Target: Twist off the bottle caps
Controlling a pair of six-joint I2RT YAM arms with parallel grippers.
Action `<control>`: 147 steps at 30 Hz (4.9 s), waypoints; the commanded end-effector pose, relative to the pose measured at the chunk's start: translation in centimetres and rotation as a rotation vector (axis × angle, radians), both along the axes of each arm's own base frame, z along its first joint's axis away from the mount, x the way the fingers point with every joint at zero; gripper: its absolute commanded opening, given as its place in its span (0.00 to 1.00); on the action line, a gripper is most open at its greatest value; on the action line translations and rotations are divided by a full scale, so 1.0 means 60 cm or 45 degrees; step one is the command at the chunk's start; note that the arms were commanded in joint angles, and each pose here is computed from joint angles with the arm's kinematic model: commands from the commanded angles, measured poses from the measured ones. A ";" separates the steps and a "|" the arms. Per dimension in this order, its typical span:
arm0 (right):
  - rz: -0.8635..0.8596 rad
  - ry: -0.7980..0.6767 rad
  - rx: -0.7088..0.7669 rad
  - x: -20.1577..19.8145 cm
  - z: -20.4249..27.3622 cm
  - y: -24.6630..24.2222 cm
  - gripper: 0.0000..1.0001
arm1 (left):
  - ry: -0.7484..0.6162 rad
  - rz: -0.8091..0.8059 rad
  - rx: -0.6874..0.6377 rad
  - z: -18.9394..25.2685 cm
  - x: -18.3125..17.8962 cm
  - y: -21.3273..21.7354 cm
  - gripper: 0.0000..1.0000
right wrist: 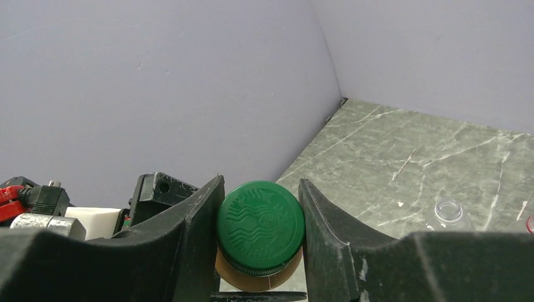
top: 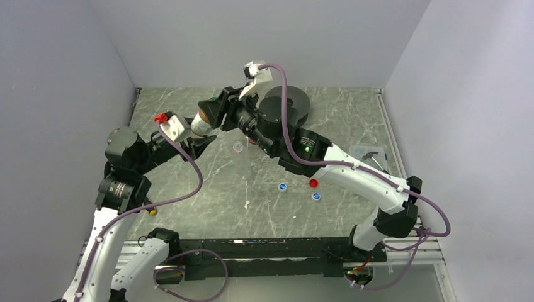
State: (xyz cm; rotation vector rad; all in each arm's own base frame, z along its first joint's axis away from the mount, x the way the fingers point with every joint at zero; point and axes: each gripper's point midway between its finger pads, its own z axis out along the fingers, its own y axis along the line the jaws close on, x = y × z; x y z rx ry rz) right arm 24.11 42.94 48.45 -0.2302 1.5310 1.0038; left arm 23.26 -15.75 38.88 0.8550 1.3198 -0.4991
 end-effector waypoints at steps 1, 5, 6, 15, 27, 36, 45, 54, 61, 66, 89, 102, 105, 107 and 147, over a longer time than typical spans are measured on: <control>0.027 -0.068 0.147 -0.016 0.065 -0.025 0.00 | -0.037 -0.011 -0.047 0.025 -0.008 -0.001 0.00; 0.118 -0.186 0.156 -0.036 0.093 -0.026 0.00 | 0.034 -0.093 -0.112 0.030 -0.028 -0.016 0.00; 0.152 -0.226 0.165 -0.044 0.103 -0.027 0.00 | 0.058 -0.135 -0.134 0.033 -0.038 -0.022 0.00; 0.801 -0.547 0.272 -0.162 0.153 -0.050 0.00 | 0.385 -0.640 -0.306 0.058 -0.136 -0.079 0.00; 1.218 -0.656 0.139 -0.225 0.129 -0.053 0.00 | 0.499 -0.764 -0.330 0.064 -0.151 -0.088 0.00; 0.296 -0.427 0.156 -0.064 0.156 -0.102 0.99 | 0.288 -0.372 -0.252 0.044 -0.072 -0.060 0.00; -0.007 -0.176 -0.037 -0.011 0.094 -0.073 0.92 | 0.178 -0.250 -0.230 0.046 -0.050 -0.044 0.00; 0.012 -0.119 -0.011 -0.010 0.081 -0.059 0.72 | 0.115 -0.242 -0.211 0.051 -0.054 -0.040 0.00; 0.086 -0.109 0.045 -0.022 0.082 -0.042 0.51 | 0.117 -0.229 -0.218 0.052 -0.051 -0.039 0.00; 0.121 -0.069 0.038 -0.023 0.068 -0.025 0.56 | 0.103 -0.219 -0.215 0.054 -0.050 -0.037 0.00; 0.562 -0.337 0.175 -0.098 0.116 -0.029 0.00 | 0.176 -0.351 -0.277 0.070 -0.078 -0.054 0.00; 1.290 -0.678 0.242 -0.237 0.135 -0.082 0.00 | 0.334 -0.693 -0.346 0.107 -0.148 -0.081 0.00; 1.271 -0.682 0.216 -0.233 0.131 -0.082 0.00 | 0.332 -0.690 -0.342 0.106 -0.147 -0.081 0.00; 1.150 -0.665 0.186 -0.209 0.136 -0.078 0.02 | 0.322 -0.674 -0.332 0.102 -0.143 -0.080 0.00; 0.127 -0.024 0.044 -0.013 0.074 -0.013 0.44 | -0.053 -0.082 -0.076 0.049 -0.013 -0.015 0.00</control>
